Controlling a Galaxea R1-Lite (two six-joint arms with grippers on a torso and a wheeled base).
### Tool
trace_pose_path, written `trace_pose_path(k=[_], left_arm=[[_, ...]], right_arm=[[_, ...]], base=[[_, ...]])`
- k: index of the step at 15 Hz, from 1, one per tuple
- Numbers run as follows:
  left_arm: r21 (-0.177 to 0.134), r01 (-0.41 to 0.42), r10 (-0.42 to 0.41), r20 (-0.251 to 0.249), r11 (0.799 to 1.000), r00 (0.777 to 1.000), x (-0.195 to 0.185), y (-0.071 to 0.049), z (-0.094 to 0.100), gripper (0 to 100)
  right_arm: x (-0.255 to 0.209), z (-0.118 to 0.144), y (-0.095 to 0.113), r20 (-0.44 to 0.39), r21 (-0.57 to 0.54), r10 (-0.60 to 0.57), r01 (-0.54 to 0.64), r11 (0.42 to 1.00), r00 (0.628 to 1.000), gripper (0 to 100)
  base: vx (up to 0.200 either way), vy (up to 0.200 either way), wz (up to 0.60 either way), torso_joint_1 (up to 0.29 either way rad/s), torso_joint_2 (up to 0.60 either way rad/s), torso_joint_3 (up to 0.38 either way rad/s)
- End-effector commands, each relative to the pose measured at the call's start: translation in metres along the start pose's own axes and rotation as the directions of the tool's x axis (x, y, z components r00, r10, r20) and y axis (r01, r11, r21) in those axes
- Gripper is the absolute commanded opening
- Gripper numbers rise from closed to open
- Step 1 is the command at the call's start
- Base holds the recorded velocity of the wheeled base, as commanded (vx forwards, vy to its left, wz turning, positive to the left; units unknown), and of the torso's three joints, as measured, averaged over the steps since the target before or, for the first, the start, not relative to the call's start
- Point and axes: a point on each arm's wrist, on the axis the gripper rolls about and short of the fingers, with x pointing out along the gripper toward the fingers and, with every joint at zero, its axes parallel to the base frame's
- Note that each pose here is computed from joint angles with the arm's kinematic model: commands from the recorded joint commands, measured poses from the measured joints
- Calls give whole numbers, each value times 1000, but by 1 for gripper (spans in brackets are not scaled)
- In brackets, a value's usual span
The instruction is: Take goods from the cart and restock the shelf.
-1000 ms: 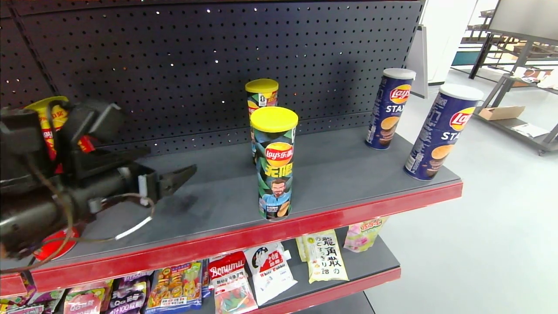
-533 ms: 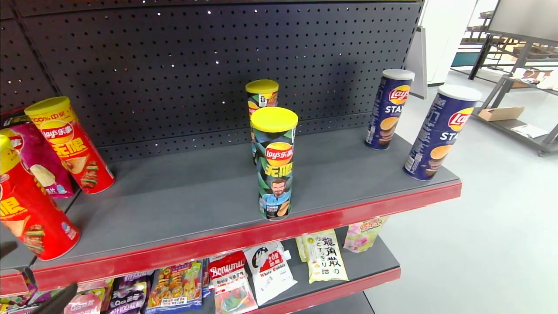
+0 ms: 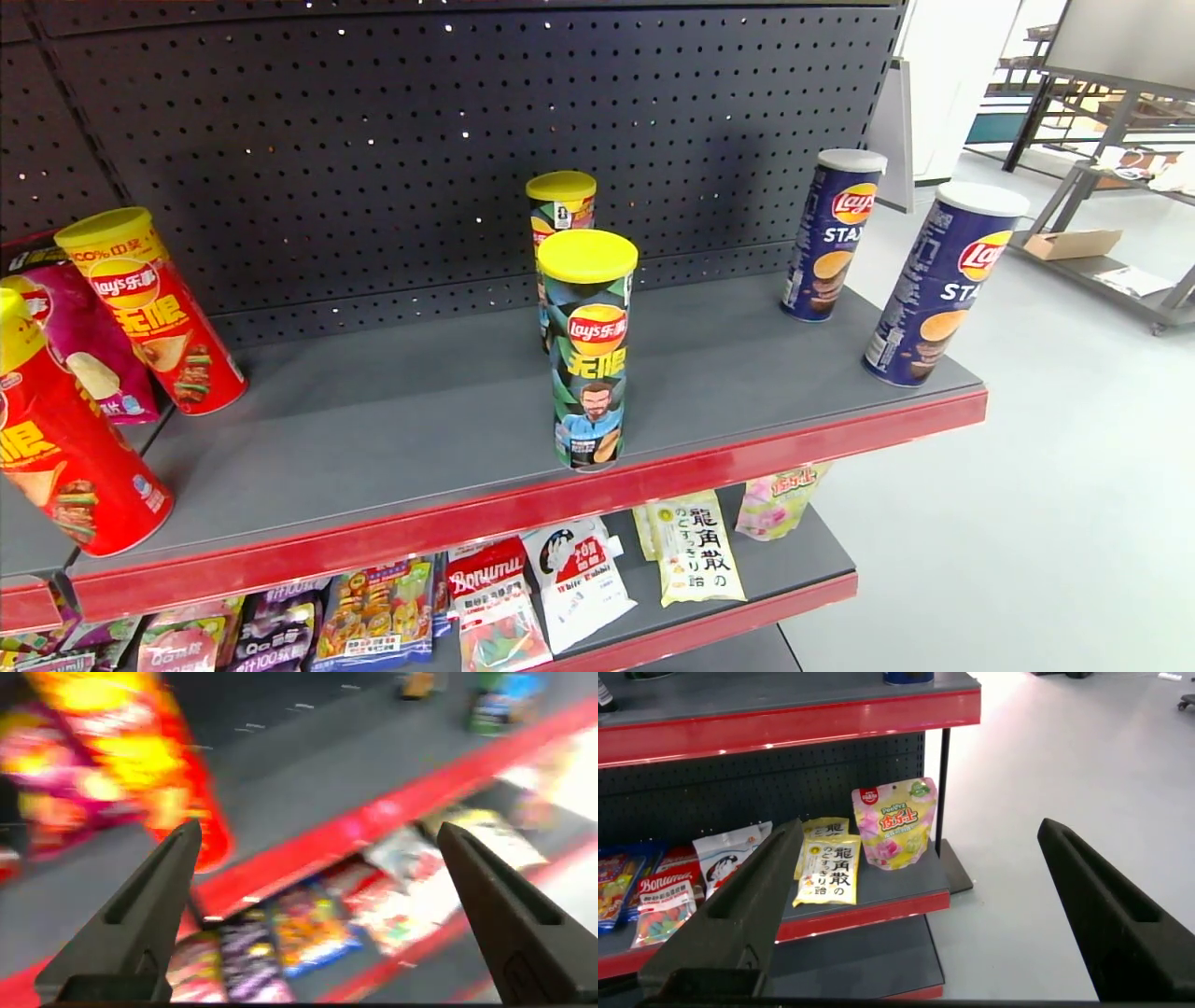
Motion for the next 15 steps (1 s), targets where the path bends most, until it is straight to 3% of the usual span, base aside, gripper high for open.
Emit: trace_pose_path(k=[1, 2, 6, 8, 9, 12, 13, 15], left_arm=[[24, -39, 39, 3, 999, 999, -1, 2, 5, 100], [62, -84, 84, -1, 995, 996, -2, 3, 6, 100], [64, -106, 104, 27, 992, 994, -9, 2, 0, 100], [54, -107, 105, 30, 993, 994, -10, 1, -5, 100], [20, -99, 99, 23, 995, 995, -8, -1, -10, 100], [-3, -90, 90, 6, 996, 996, -6, -2, -14, 100], [-26, -99, 99, 4, 995, 995, -6, -2, -15, 100], [-32, -97, 96, -16, 995, 995, -3, -3, -20, 100]], right_arm=[[0, 0, 0, -1, 0, 1, -1, 1000, 1000, 100], [0, 0, 0, -1, 0, 1, -1, 1000, 1000, 100], [0, 0, 0, -1, -3, 4, -4, 1000, 1000, 100], [0, 0, 0, -2, -7, 5, -5, 1000, 1000, 100], [0, 0, 0, -1, -7, 5, -5, 1000, 1000, 100], [0, 0, 0, -2, -7, -4, 4, 1000, 1000, 100], [0, 0, 0, -2, -7, -15, 15, 1000, 1000, 100], [0, 0, 0, -2, -7, -18, 18, 1000, 1000, 100]], base=[[0, 0, 0, 0, 0, 0], [0, 0, 0, 0, 0, 0], [0, 0, 0, 0, 0, 0], [0, 0, 0, 0, 0, 0], [0, 0, 0, 0, 0, 0], [0, 0, 0, 0, 0, 0], [0, 0, 0, 0, 0, 0], [0, 0, 0, 0, 0, 0]])
